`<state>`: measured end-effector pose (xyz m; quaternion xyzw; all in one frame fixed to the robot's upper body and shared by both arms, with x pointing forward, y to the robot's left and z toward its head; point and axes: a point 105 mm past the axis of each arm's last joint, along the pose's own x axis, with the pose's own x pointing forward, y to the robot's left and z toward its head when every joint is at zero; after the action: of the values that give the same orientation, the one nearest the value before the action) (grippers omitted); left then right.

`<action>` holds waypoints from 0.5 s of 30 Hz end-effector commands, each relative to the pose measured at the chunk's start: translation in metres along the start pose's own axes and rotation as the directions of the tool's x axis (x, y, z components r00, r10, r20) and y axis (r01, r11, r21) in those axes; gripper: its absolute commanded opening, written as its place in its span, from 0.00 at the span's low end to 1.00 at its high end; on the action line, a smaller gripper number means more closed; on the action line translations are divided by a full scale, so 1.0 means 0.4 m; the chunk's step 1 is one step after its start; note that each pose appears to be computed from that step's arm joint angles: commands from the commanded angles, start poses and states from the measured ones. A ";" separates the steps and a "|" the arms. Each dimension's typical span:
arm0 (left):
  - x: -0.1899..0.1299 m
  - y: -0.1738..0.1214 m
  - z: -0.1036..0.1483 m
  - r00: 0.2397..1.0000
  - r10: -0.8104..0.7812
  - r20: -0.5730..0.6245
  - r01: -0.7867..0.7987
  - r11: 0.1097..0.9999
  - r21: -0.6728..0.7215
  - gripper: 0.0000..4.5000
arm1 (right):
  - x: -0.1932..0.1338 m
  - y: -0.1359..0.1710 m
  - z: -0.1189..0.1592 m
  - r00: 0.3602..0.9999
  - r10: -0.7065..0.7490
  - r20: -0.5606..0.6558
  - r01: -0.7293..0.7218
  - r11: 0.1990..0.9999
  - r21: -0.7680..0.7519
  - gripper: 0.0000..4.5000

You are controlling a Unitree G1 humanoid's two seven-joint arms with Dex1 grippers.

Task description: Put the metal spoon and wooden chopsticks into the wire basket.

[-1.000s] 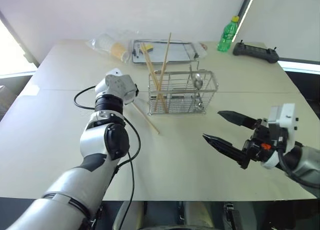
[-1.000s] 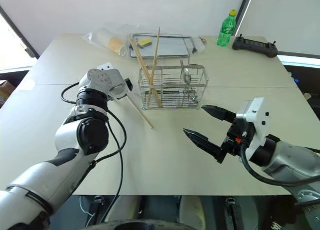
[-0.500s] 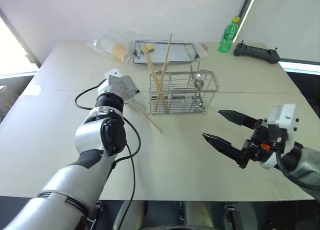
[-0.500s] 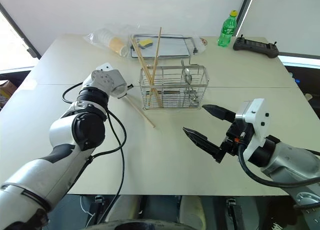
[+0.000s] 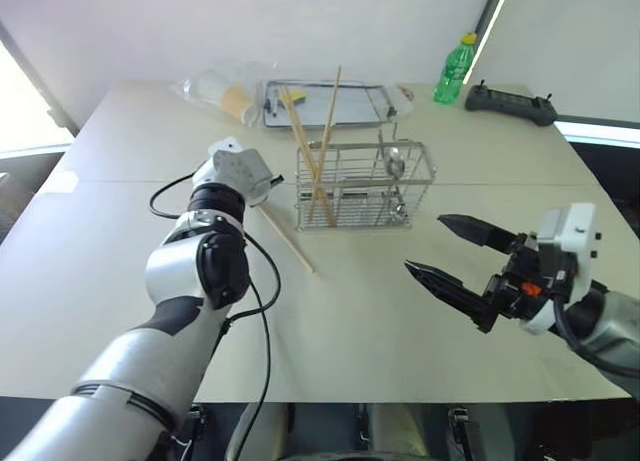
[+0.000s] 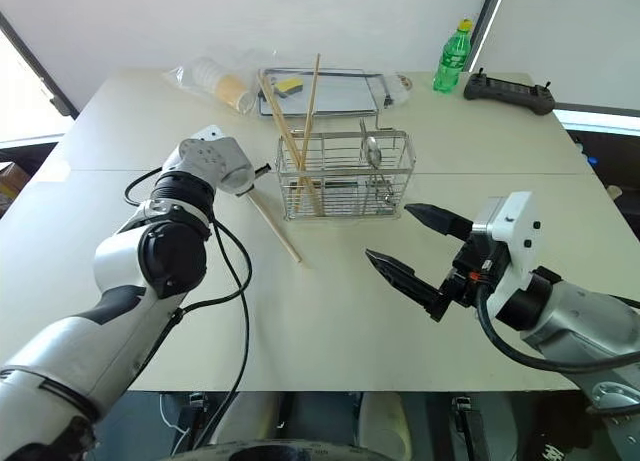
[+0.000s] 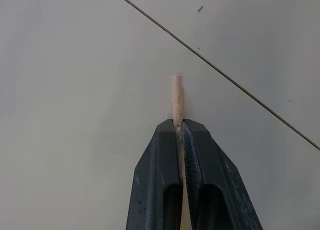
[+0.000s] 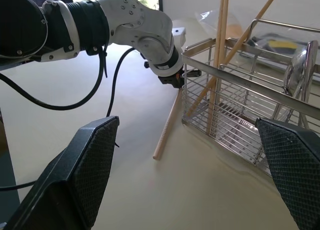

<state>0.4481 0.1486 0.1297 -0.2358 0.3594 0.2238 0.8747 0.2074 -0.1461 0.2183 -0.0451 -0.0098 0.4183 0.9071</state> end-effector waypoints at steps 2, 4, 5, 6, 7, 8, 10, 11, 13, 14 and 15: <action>-0.026 0.095 0.173 0.982 0.038 0.186 -0.015 0.992 -0.122 0.01 | -0.006 0.003 0.020 1.000 0.013 0.010 -0.013 0.999 -0.032 1.00; -0.057 0.132 0.270 0.944 0.024 0.330 0.016 0.993 -0.120 0.01 | -0.008 0.000 0.023 1.000 0.014 0.006 -0.014 0.999 -0.034 1.00; -0.068 0.141 0.298 0.927 0.016 0.375 0.028 0.994 -0.109 0.01 | -0.009 -0.002 0.024 1.000 0.015 0.005 -0.014 0.999 -0.034 1.00; -0.090 0.153 0.345 0.892 0.001 0.453 0.052 0.993 -0.105 0.01 | -0.009 -0.003 0.025 1.000 0.015 0.004 -0.015 0.999 -0.034 1.00; -0.127 0.150 0.399 0.838 -0.054 0.543 0.131 0.986 -0.104 0.01 | -0.010 -0.006 0.025 1.000 0.015 0.003 -0.015 0.999 -0.033 1.00; -0.169 0.139 0.448 0.770 -0.118 0.626 0.219 0.972 -0.086 0.01 | -0.009 -0.007 0.026 1.000 0.015 0.001 -0.015 0.999 -0.032 1.00; -0.246 0.109 0.510 0.635 -0.230 0.738 0.346 0.938 -0.006 0.01 | -0.009 -0.010 0.026 1.000 0.016 0.000 -0.016 0.999 -0.031 1.00; -0.325 0.055 0.542 0.485 -0.368 0.793 0.452 0.882 0.133 0.01 | -0.009 -0.010 0.026 1.000 0.017 -0.001 -0.017 0.999 -0.029 1.00; -0.491 -0.053 0.548 0.151 -0.633 0.759 0.594 0.672 0.443 0.01 | -0.006 -0.009 0.028 1.000 0.023 0.001 -0.023 0.999 -0.024 1.00; -0.543 -0.089 0.530 0.041 -0.716 0.697 0.639 0.556 0.532 0.01 | -0.005 -0.009 0.030 1.000 0.025 0.003 -0.025 0.999 -0.022 1.00; -0.581 -0.112 0.508 -0.044 -0.770 0.636 0.675 0.447 0.587 0.01 | -0.003 -0.008 0.030 1.000 0.027 0.004 -0.027 0.999 -0.021 1.00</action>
<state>0.4568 0.2149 0.3946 -0.2150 -0.2295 -0.0737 0.9464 0.2096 -0.1495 0.2244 -0.0488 -0.0055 0.4273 0.9028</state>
